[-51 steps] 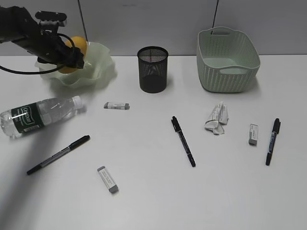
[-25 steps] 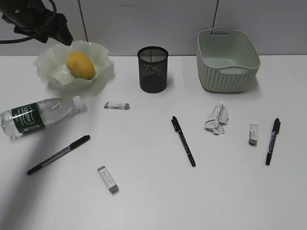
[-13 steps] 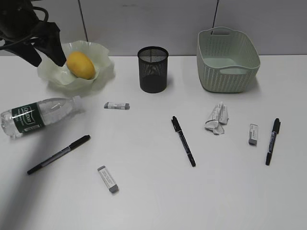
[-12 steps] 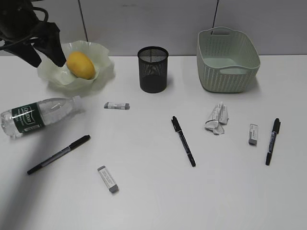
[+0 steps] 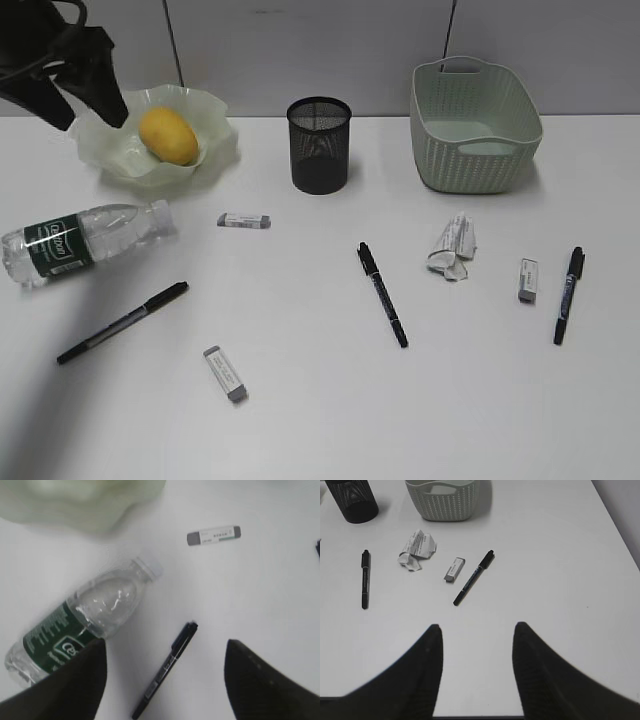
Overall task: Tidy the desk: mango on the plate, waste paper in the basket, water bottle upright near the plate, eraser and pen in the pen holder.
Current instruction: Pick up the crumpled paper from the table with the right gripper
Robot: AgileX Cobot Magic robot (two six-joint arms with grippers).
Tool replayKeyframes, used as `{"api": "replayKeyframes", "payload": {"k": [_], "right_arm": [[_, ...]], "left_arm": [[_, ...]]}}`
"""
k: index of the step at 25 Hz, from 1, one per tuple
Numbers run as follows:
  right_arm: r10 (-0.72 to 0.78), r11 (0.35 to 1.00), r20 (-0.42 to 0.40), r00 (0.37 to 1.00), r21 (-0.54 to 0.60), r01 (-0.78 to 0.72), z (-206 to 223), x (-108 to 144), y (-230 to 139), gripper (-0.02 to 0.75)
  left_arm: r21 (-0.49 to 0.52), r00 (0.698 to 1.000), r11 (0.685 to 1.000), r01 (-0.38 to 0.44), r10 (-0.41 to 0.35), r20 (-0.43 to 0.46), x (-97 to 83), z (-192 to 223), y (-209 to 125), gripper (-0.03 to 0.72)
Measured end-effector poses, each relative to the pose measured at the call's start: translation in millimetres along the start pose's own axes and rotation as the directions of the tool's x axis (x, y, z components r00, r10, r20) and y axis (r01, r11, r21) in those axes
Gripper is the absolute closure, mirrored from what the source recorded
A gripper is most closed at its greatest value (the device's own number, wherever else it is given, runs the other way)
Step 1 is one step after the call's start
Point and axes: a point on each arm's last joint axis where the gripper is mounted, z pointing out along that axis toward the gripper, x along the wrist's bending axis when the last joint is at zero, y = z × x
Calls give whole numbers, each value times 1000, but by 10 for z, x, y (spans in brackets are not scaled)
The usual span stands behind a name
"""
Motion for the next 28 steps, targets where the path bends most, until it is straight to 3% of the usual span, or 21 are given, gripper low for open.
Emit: {"api": "replayKeyframes", "payload": {"k": [11, 21, 28], "right_arm": [[0, 1000, 0, 1000, 0, 0, 0, 0, 0, 365], [1, 1000, -2, 1000, 0, -1, 0, 2, 0, 365], [38, 999, -65, 997, -5, -39, -3, 59, 7, 365]], "left_arm": [[61, 999, 997, 44, -44, 2, -122, -265, -858, 137], [-194, 999, 981, 23, -27, -19, -278, -739, -1718, 137], [-396, 1000, 918, 6, -12, -13, -383, -941, -2465, 153]]}}
